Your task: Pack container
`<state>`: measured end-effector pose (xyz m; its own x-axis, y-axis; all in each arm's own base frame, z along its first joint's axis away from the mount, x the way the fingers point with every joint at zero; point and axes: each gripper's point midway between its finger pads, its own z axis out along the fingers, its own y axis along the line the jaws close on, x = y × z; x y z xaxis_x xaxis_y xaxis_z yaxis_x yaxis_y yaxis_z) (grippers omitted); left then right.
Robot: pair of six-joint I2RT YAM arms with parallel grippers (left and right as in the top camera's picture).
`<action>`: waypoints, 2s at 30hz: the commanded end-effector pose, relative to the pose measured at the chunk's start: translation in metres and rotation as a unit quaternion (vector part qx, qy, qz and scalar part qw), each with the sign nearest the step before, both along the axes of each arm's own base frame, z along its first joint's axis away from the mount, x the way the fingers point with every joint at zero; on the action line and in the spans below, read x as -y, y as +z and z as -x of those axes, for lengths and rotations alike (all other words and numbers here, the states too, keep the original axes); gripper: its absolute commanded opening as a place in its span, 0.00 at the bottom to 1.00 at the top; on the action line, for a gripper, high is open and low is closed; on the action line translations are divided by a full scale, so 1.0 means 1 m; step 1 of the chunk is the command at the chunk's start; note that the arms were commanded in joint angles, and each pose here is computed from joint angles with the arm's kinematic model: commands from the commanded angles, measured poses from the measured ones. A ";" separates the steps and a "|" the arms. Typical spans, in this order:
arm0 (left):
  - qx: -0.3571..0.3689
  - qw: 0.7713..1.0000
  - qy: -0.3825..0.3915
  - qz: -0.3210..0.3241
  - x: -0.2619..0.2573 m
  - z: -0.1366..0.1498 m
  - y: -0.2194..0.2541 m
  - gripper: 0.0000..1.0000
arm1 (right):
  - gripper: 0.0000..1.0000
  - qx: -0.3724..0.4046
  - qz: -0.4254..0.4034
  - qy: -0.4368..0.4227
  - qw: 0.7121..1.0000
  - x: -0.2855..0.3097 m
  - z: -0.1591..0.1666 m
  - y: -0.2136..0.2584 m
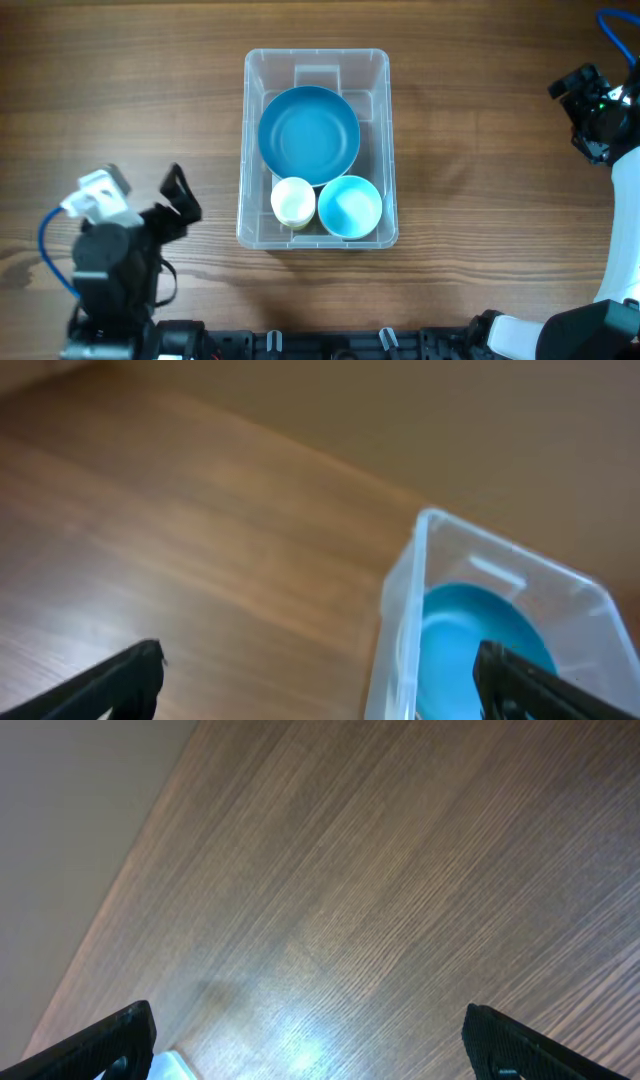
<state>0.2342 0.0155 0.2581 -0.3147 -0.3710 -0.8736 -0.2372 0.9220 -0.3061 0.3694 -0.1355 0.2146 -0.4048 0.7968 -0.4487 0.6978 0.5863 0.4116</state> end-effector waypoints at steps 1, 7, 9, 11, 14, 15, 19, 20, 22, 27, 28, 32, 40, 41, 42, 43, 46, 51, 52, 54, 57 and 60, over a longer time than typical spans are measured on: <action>0.003 0.998 -0.068 -0.012 0.021 0.006 -0.049 1.00 | 1.00 -0.001 -0.006 -0.001 1.000 0.000 -0.002 -0.002; 0.023 0.994 -0.110 0.006 0.036 0.014 -0.117 1.00 | 1.00 -0.001 -0.006 -0.001 1.000 0.000 -0.002 -0.002; 0.021 0.993 -0.118 0.009 0.039 0.014 -0.133 1.00 | 1.00 -0.001 -0.006 -0.001 1.000 0.000 -0.002 -0.002; 0.017 0.992 -0.121 0.011 0.040 0.014 -0.137 1.00 | 1.00 -0.001 -0.006 -0.001 1.000 0.000 -0.002 -0.002; 0.017 0.992 -0.121 0.011 0.040 0.014 -0.137 1.00 | 1.00 -0.001 -0.006 -0.001 1.000 0.000 -0.002 -0.002; 0.017 0.992 -0.121 0.011 0.040 0.014 -0.137 1.00 | 1.00 -0.001 -0.006 -0.001 1.000 0.000 -0.002 -0.002; 0.017 0.992 -0.121 0.011 0.040 0.014 -0.137 1.00 | 1.00 -0.001 -0.006 -0.001 1.000 0.000 -0.002 -0.002; 0.017 0.992 -0.121 0.011 0.040 0.014 -0.137 1.00 | 1.00 -0.001 -0.006 -0.001 1.000 0.000 -0.002 -0.002; 0.017 0.992 -0.121 0.011 0.040 0.014 -0.137 1.00 | 1.00 -0.001 -0.006 -0.001 1.000 0.000 -0.002 -0.002; 0.017 0.992 -0.121 0.011 0.040 0.014 -0.137 1.00 | 1.00 -0.001 -0.006 -0.001 1.000 0.000 -0.002 -0.002; 0.017 0.992 -0.121 0.011 0.040 0.014 -0.137 1.00 | 1.00 -0.001 -0.006 -0.001 1.000 0.000 -0.002 -0.002; 0.017 0.992 -0.121 0.011 0.040 0.014 -0.137 1.00 | 1.00 -0.001 -0.006 -0.001 1.000 0.000 -0.002 -0.002; 0.017 0.992 -0.121 0.011 0.040 0.014 -0.137 1.00 | 1.00 0.017 0.001 0.008 1.000 -0.011 0.005 0.010; 0.017 0.992 -0.121 0.011 0.040 0.014 -0.137 1.00 | 1.00 0.030 0.006 0.020 0.999 -0.022 0.010 0.019; 0.017 0.992 -0.121 0.011 0.040 0.014 -0.137 1.00 | 0.99 0.049 0.012 0.040 0.998 -0.040 0.016 0.032; 0.017 0.992 -0.121 0.011 0.040 0.014 -0.137 1.00 | 1.00 0.066 0.017 0.060 0.996 -0.056 0.021 0.042; 0.017 0.992 -0.121 0.011 0.040 0.014 -0.137 1.00 | 1.00 0.113 0.025 0.129 0.985 -0.110 0.046 0.066; 0.017 0.992 -0.121 0.011 0.040 0.014 -0.137 1.00 | 1.00 0.154 0.086 0.114 0.978 -0.109 0.092 0.061; 0.017 0.992 -0.121 0.011 0.040 0.014 -0.137 1.00 | 1.00 0.174 0.113 0.137 0.969 -0.110 0.096 0.060; 0.016 0.992 -0.121 0.011 0.040 0.014 -0.137 1.00 | 1.00 0.219 0.159 0.198 0.942 -0.122 0.103 0.055; 0.016 0.992 -0.121 0.011 0.040 0.014 -0.137 1.00 | 1.00 0.257 0.205 0.285 0.901 -0.143 0.118 0.034; 0.016 0.992 -0.121 0.011 0.040 0.014 -0.137 1.00 | 1.00 0.269 0.228 0.341 0.871 -0.157 0.133 0.006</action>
<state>0.2206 -0.0218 0.1195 -0.3720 -0.3280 -0.8683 -0.0251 0.9387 -0.3438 0.2493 0.0002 0.2436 -0.3363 0.3253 -0.8838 0.0764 0.9448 0.3187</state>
